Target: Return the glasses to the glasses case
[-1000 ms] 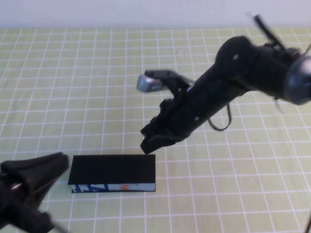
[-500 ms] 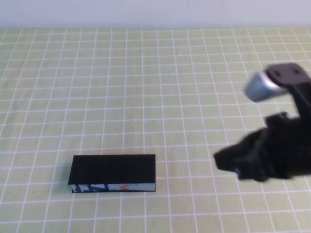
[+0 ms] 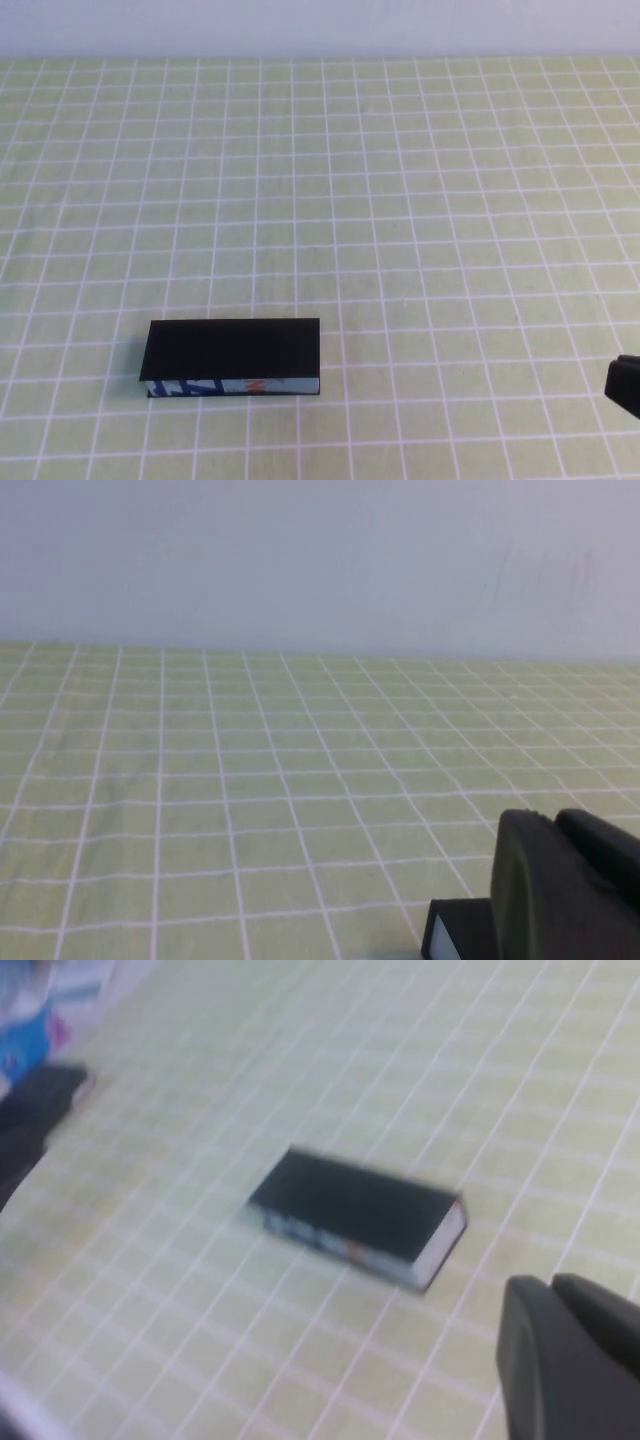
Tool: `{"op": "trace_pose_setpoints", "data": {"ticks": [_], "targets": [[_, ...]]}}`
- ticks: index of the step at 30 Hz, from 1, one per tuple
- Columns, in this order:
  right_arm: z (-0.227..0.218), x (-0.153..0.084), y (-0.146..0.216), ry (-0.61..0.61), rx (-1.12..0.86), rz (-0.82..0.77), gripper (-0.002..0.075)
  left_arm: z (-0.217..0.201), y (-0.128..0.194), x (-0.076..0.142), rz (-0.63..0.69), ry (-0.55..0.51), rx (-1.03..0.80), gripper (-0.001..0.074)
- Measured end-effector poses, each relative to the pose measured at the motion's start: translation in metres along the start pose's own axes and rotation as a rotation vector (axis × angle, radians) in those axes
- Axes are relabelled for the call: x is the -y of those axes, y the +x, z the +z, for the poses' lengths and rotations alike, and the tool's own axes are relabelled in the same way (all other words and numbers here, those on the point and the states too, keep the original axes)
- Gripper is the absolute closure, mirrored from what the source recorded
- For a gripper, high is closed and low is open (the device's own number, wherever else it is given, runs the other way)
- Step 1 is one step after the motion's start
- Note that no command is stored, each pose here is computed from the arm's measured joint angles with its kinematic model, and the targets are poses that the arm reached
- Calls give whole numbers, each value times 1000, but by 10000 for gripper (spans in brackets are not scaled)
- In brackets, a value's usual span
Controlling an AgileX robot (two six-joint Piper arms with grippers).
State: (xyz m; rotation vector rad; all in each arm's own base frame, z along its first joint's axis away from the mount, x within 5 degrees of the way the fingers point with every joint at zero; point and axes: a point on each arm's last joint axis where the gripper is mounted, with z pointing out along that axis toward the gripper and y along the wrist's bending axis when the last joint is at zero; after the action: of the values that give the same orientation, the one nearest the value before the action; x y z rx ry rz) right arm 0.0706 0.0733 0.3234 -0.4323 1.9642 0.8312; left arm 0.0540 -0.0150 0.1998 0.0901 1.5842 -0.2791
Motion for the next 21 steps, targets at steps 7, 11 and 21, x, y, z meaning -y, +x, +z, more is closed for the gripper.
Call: {"op": "trace_pose_setpoints", "data": {"ticks": [7,11,21], "targets": [[14,29,27,92,233,41,742,0,4,1,-8,9,-26,736],[22,46,42,159,335,55,742,0,8,2,-8,28,-68,736],[32,68,87,234,253,58,742,0,9,3,-8,36,-85,736]]}}
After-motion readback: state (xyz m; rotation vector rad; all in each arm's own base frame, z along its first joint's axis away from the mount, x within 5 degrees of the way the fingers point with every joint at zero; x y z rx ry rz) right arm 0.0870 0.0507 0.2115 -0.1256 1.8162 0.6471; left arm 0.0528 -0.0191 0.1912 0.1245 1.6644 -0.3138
